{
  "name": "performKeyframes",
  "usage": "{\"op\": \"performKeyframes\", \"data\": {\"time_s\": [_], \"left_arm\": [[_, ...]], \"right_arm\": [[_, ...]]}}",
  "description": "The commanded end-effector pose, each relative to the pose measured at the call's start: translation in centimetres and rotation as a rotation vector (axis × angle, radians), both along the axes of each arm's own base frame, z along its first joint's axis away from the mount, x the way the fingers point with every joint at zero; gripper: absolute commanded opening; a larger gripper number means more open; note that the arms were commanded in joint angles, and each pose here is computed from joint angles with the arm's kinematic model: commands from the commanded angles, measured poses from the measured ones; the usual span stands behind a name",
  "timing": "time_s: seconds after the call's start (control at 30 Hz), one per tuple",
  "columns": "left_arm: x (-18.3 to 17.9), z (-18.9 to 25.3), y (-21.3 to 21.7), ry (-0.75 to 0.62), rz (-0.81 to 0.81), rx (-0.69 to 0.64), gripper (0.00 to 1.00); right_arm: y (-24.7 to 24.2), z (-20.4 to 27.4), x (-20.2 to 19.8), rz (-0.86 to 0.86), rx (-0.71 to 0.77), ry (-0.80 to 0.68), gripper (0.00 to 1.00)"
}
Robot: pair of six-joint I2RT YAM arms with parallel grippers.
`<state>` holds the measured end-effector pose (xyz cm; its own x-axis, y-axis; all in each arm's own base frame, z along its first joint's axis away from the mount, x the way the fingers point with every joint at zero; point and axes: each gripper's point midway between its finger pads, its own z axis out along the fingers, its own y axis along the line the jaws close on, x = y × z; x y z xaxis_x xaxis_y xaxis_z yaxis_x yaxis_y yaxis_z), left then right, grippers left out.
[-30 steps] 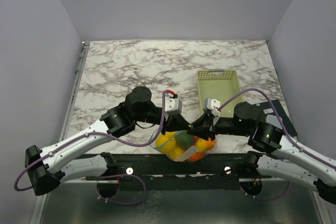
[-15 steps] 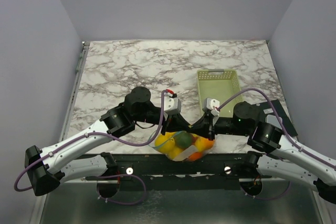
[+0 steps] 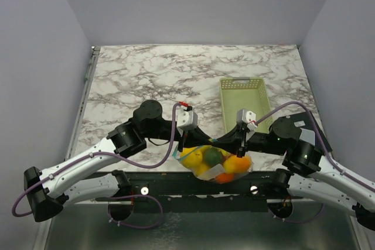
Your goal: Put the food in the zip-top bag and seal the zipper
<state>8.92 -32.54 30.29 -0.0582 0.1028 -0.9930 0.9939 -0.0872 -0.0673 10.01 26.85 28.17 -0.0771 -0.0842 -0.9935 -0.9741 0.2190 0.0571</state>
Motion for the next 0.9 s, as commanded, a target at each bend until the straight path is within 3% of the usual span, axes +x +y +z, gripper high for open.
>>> {"op": "performKeyframes", "data": {"time_s": [0.0, 0.43, 0.87], "left_arm": [[0.0, -2.5, 1.2, 0.024, 0.036, 0.081, 0.00], [0.0, -3.9, 1.2, 0.041, 0.036, 0.128, 0.00], [0.5, -5.7, 3.3, 0.044, 0.138, 0.179, 0.00]], "right_arm": [[-1.2, 3.5, 0.9, -0.087, 0.125, -0.059, 0.01], [-2.3, 5.3, 1.4, -0.151, 0.207, -0.088, 0.01], [-5.6, 7.9, 2.6, -0.306, 0.282, -0.148, 0.00]]}}
